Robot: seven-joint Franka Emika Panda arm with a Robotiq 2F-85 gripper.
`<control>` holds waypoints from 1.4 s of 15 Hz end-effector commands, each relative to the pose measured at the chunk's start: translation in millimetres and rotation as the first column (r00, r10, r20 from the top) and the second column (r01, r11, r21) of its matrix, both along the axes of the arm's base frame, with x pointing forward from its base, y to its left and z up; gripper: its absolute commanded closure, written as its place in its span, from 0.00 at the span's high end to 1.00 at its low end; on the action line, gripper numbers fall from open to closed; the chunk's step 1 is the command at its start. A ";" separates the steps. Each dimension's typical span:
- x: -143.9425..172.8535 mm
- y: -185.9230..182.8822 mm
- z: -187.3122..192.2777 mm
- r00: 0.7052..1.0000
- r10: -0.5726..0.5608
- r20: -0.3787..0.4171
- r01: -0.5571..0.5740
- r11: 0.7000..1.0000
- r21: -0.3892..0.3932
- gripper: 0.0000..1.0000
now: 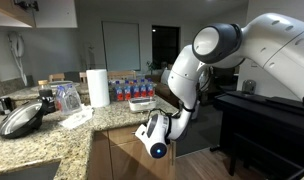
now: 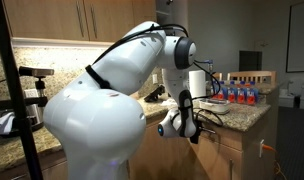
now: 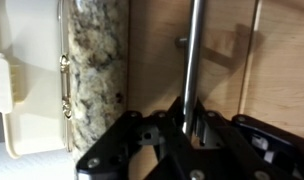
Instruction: Open the drawer
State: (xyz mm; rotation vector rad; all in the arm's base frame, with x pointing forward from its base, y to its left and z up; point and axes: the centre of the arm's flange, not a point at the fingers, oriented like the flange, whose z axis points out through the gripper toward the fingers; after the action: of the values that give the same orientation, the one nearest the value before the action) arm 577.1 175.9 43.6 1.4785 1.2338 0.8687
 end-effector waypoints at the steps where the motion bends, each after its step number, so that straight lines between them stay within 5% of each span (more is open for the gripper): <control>1: -44.1 3.2 -5.8 0.998 0.050 -0.026 -0.049 0.999 0.016 0.08; 21: -68.1 19.2 -13.5 0.996 0.084 0.009 -0.085 0.995 0.048 0.08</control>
State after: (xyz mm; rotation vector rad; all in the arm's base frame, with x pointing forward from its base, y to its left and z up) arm 563.8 175.0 38.3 1.4576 1.2107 0.9240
